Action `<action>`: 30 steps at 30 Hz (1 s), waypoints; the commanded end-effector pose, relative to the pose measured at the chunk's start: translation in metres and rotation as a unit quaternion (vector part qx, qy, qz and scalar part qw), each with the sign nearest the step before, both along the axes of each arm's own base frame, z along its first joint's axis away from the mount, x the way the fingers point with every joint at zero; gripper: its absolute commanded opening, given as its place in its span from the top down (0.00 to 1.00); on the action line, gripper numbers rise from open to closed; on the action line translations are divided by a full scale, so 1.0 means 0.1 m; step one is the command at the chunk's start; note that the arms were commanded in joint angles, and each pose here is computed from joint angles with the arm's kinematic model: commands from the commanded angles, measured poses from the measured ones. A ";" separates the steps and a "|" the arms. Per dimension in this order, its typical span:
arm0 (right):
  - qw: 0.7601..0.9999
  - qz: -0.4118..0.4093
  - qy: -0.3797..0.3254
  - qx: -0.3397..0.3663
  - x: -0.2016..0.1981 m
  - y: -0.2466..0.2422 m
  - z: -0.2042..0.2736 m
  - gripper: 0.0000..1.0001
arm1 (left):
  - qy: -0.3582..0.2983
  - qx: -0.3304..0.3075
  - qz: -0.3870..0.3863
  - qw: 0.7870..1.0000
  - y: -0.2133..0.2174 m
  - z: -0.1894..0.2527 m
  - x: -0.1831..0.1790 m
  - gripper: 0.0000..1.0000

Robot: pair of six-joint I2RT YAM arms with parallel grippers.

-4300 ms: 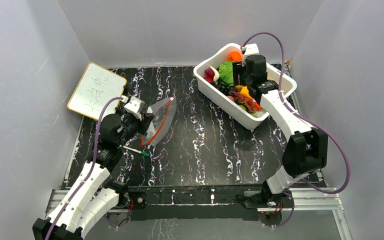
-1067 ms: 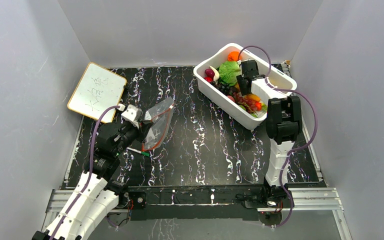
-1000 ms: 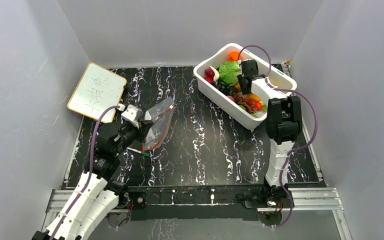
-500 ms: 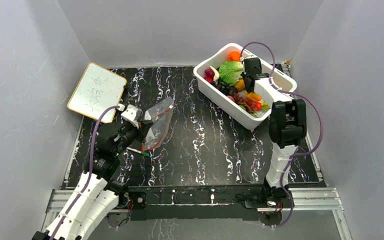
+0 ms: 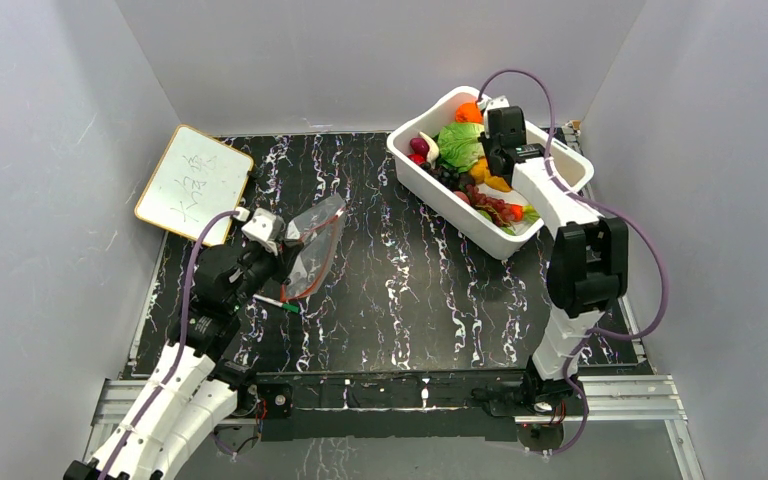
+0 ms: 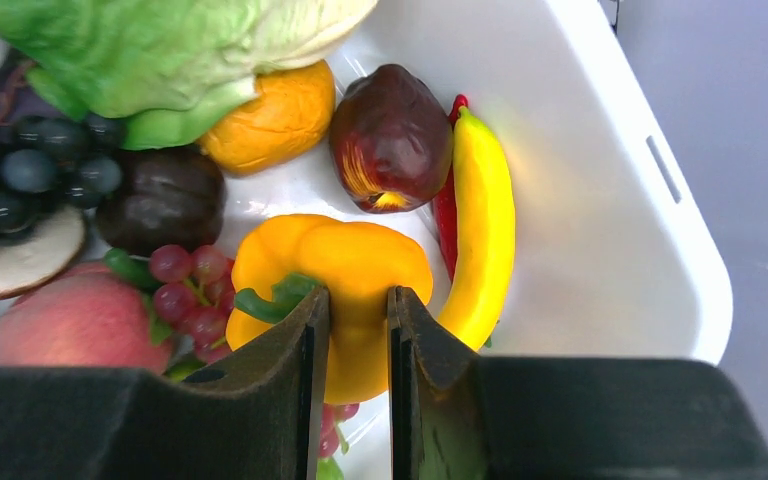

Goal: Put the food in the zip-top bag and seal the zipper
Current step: Pick up the fake vegetable from the bin, then place the fake vegetable in the zipper food storage bag.

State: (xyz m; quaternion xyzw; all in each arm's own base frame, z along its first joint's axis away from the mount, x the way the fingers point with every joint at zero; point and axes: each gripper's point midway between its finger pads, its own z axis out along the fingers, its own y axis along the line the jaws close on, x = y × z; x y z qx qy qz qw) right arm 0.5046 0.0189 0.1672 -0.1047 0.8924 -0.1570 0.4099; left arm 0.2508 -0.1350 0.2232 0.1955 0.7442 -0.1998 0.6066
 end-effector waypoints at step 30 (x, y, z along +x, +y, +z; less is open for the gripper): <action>0.890 0.329 -0.204 0.242 -1.68 2.30 2.15 1.00 | 0.073 -0.100 0.001 0.992 -0.36 0.41 0.46 1.00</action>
